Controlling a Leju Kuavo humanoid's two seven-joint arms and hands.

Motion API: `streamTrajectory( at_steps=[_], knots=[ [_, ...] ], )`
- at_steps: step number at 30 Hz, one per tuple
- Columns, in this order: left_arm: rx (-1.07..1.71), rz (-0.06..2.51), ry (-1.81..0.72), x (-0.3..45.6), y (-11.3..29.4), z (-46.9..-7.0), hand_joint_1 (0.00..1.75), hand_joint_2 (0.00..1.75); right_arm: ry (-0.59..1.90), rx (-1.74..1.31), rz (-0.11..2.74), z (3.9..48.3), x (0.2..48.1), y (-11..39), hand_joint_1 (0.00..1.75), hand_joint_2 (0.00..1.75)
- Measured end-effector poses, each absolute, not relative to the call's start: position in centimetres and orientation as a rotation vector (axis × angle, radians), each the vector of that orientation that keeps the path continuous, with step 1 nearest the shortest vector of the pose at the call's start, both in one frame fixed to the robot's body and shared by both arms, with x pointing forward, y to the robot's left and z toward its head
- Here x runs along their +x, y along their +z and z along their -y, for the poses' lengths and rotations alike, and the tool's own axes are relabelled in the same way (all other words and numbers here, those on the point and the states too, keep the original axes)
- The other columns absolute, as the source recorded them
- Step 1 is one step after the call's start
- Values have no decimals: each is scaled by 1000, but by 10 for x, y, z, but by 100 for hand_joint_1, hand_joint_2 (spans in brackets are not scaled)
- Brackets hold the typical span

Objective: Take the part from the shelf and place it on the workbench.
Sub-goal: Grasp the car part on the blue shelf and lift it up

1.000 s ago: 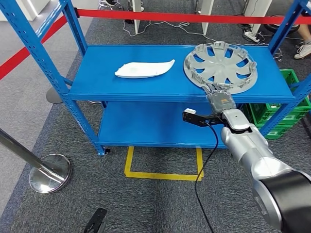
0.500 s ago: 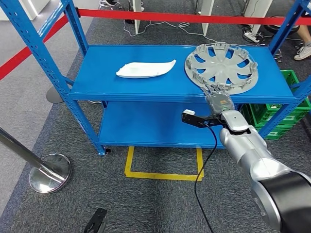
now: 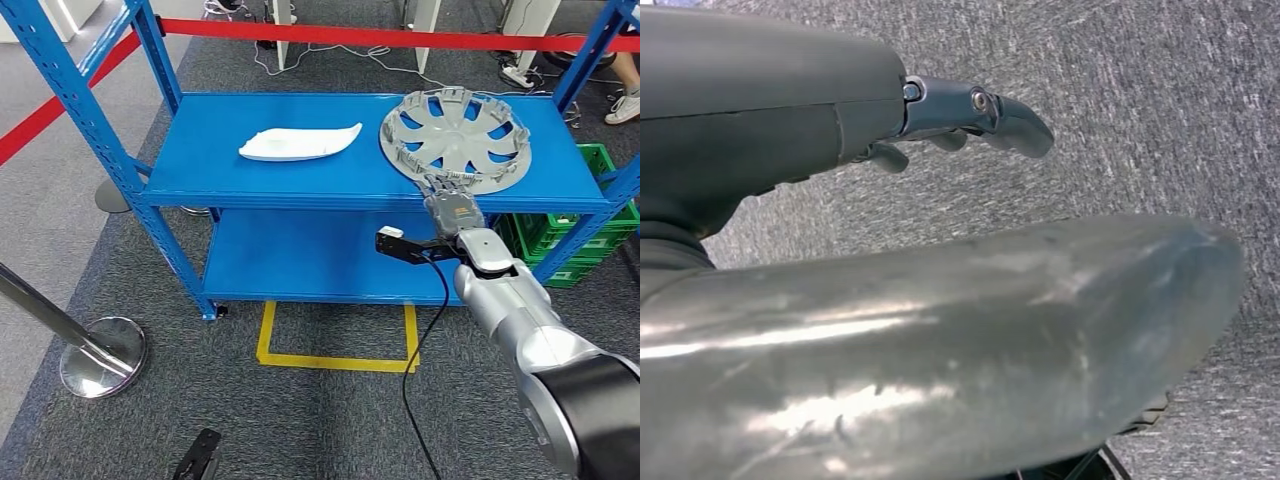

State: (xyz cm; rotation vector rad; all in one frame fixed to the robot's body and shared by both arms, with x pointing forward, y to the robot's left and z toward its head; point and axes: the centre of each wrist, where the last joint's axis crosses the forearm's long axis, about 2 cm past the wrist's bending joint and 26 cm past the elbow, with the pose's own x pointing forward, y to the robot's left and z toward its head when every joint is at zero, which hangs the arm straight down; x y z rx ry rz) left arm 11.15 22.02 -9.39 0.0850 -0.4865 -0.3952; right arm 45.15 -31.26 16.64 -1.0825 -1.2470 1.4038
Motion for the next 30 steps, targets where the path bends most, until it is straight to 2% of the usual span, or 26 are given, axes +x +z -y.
streamTrajectory(
  at_steps=[30],
  knots=[
    [87, 484, -401, 112, -94, -220, 0, 0, 1400, -1082, 1248, 313, 451, 165, 0, 175]
  ],
)
